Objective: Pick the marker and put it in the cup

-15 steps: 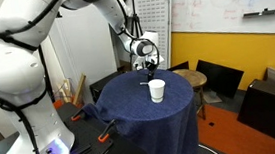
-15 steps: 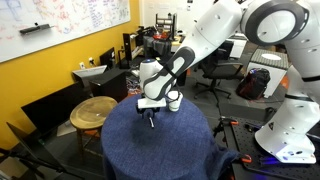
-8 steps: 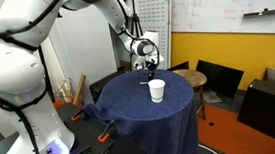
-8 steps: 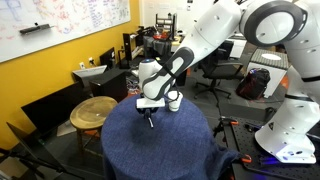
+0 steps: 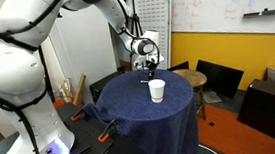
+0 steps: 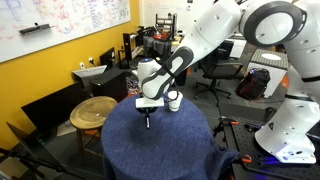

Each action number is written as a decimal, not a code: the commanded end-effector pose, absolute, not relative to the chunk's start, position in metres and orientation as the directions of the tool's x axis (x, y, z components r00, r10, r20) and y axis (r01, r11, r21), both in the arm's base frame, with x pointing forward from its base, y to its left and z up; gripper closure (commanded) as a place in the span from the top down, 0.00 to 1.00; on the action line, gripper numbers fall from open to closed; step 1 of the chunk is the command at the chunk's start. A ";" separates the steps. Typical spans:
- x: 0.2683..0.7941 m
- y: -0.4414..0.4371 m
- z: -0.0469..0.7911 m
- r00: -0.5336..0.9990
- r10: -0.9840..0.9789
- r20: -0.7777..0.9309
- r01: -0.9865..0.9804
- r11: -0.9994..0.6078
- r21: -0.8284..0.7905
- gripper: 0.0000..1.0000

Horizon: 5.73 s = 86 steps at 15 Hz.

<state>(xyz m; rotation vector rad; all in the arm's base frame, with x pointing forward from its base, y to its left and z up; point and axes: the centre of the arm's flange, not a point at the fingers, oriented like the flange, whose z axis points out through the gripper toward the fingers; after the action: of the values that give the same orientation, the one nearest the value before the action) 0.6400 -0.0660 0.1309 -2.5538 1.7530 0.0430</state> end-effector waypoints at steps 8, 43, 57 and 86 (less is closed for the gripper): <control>0.630 -0.049 0.193 0.361 -0.928 0.095 -0.927 -0.368 -0.076 0.03; 0.450 -0.083 0.319 0.006 -0.751 0.660 -0.995 -0.069 -0.069 0.03; 0.464 -0.097 0.287 -0.003 -0.675 0.738 -0.998 -0.045 -0.046 0.03; 0.505 -0.059 0.231 0.161 -0.584 0.795 -0.987 -0.104 0.123 0.51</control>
<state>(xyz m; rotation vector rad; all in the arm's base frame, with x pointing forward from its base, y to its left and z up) 0.5052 -0.0647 0.2233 -2.7957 2.3088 -1.1849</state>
